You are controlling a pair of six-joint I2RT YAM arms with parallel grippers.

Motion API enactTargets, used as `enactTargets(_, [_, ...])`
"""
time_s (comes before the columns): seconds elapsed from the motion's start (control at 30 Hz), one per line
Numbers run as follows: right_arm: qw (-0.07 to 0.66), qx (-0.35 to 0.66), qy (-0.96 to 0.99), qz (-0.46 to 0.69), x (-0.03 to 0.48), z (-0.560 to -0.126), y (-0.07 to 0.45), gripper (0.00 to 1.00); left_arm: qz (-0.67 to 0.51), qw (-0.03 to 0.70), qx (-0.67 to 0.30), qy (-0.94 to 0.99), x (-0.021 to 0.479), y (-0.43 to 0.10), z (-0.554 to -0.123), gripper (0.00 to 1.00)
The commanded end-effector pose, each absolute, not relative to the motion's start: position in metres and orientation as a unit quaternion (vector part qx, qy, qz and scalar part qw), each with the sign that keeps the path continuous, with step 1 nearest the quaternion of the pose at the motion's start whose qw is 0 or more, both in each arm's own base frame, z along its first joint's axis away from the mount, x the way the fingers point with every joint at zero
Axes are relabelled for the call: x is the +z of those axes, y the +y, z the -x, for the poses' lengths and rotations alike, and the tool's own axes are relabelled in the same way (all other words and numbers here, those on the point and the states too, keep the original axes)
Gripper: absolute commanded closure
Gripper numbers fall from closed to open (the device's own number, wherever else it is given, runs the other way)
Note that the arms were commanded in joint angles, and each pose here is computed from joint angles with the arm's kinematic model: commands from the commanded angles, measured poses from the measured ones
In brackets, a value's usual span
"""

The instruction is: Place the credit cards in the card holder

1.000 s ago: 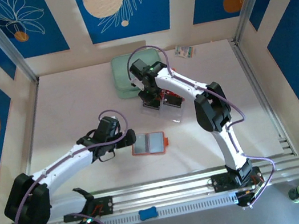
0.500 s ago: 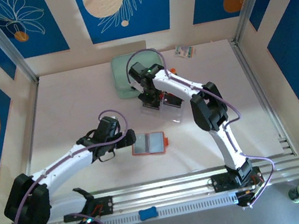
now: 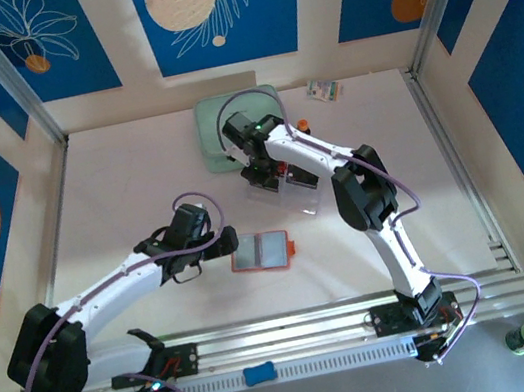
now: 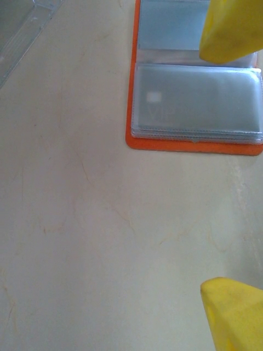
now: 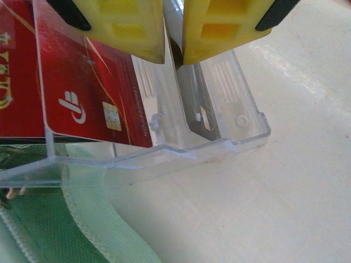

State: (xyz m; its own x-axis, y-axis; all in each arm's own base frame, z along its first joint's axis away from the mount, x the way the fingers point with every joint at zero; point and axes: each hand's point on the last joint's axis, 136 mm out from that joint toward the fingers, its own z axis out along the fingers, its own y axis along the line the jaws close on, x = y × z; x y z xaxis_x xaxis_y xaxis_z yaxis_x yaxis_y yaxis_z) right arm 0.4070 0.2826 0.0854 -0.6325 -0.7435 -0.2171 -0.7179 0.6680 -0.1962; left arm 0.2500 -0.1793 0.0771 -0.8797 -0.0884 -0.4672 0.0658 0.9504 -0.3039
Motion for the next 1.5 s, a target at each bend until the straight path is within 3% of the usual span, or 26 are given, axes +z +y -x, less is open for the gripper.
enactTargets(0.0, [0.149,-0.045,0.897,0.414,0.101,-0.404,0.284,0.82,-0.005,0.249,-0.154,0.956,0.079,-0.18,-0.251,0.0])
enactTargets(0.83, [0.152,-0.056,0.893,0.419,0.11,-0.404,0.283,0.83,-0.005,0.249,-0.156,0.956,0.079,-0.18,-0.25,0.0])
enactTargets(1.03, [0.154,-0.06,0.888,0.429,0.113,-0.401,0.285,0.94,-0.005,0.249,-0.159,0.955,0.081,-0.181,-0.25,0.0])
enactTargets(1.47, [0.219,-0.034,0.873,0.434,0.177,-0.385,0.3,1.0,-0.018,0.257,-0.164,0.952,0.093,-0.186,-0.255,0.0])
